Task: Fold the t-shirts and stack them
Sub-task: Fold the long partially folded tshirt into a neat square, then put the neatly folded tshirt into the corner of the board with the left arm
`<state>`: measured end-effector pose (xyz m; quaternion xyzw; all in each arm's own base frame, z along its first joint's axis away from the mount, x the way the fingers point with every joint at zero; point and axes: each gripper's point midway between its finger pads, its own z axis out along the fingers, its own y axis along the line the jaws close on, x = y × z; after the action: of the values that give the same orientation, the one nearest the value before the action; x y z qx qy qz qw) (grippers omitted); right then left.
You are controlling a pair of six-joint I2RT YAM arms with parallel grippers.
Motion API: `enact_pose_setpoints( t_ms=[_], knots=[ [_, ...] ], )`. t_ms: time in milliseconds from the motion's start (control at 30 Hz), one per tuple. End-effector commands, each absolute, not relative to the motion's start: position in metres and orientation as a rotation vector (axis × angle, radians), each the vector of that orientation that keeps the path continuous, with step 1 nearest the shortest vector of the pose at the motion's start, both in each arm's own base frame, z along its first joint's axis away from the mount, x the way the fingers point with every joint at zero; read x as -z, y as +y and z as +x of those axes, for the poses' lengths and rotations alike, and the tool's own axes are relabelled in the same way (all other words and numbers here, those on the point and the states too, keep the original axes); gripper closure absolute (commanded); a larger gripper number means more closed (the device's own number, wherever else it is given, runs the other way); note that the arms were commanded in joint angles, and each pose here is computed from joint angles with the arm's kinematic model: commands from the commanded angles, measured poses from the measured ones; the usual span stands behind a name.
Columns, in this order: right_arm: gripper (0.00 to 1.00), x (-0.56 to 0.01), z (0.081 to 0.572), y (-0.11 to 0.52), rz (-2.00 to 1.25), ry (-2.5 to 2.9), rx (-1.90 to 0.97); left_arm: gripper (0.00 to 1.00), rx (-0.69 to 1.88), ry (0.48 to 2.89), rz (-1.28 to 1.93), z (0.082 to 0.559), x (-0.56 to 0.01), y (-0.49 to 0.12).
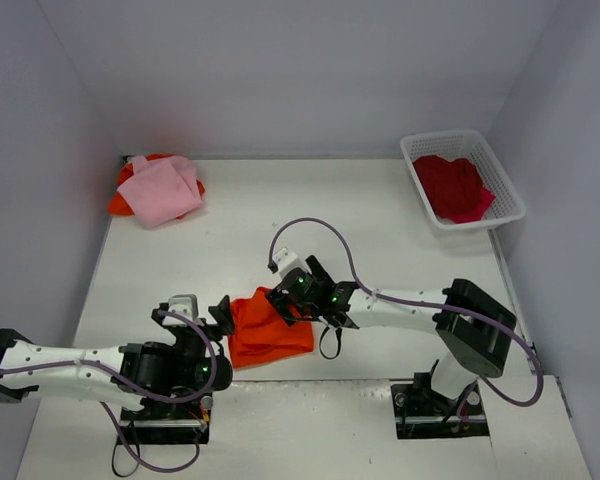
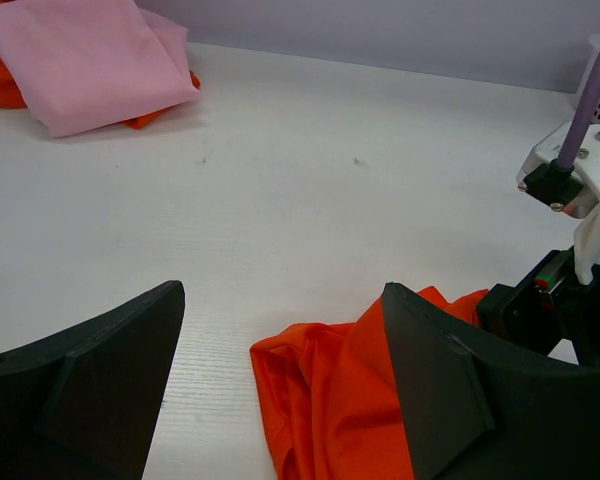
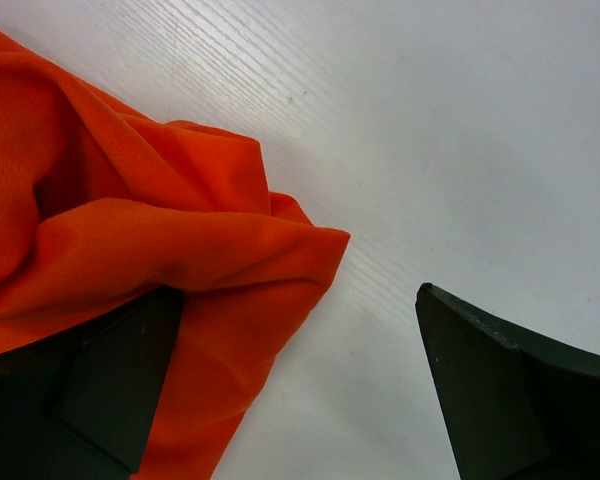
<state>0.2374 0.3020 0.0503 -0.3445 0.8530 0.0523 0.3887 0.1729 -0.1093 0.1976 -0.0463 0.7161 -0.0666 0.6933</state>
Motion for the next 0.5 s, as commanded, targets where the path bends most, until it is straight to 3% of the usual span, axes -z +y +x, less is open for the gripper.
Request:
enact_pose_setpoints(
  t_ms=[0, 233, 467],
  knots=[
    [0.00, -0.073, 0.237, 0.295, -0.727, 2.192, -0.131, 0.25, 0.170, 1.550, -0.172, 0.175, -0.220, -0.107],
    [0.00, -0.094, 0.217, 0.302, -0.648, 2.145, -0.136, 0.25, 0.199, 1.507, -0.237, 0.177, -0.223, -0.115],
    [0.00, -0.109, 0.206, 0.302, -0.611, 2.124, -0.100, 0.26, 0.228, 1.610, -0.185, 0.172, -0.198, -0.152]
  ],
)
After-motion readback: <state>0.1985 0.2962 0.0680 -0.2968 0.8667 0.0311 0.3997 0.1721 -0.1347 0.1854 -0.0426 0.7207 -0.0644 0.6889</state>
